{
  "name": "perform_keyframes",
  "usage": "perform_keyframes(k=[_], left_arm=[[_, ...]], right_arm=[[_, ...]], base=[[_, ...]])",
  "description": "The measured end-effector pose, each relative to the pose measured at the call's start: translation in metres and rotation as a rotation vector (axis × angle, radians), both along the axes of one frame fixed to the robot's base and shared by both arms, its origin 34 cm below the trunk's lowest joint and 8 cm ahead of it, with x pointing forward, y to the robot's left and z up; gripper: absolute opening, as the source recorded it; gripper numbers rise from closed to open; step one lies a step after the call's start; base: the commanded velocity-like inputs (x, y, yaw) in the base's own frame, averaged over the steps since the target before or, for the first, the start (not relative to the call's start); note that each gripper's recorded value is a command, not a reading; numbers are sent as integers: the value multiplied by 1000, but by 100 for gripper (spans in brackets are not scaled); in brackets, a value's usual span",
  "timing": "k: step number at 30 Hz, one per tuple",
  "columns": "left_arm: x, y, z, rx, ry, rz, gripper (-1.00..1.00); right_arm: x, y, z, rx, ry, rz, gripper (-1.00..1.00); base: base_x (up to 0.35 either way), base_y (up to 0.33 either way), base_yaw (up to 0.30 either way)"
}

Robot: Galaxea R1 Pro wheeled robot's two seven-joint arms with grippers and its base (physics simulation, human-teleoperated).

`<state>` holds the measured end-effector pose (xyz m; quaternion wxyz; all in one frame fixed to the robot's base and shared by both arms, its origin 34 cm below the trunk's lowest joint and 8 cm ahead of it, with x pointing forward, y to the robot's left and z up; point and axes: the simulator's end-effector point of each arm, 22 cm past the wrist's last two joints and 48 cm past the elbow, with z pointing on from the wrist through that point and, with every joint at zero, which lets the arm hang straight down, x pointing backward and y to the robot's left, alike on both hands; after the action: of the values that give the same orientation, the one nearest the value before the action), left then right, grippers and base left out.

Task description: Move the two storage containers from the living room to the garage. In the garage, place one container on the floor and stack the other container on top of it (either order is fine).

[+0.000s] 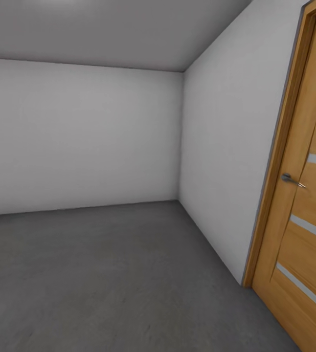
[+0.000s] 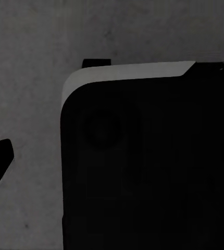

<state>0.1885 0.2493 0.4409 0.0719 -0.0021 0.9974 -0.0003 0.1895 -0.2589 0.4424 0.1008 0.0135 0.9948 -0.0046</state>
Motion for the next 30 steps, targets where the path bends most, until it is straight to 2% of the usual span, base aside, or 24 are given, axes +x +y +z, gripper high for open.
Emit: perform_keyframes(k=[30], left_arm=[[0,0,0,0,0,0,100]], right_arm=[[0,-1,0,-2,0,-1,100]], base=[[323,0,-251]])
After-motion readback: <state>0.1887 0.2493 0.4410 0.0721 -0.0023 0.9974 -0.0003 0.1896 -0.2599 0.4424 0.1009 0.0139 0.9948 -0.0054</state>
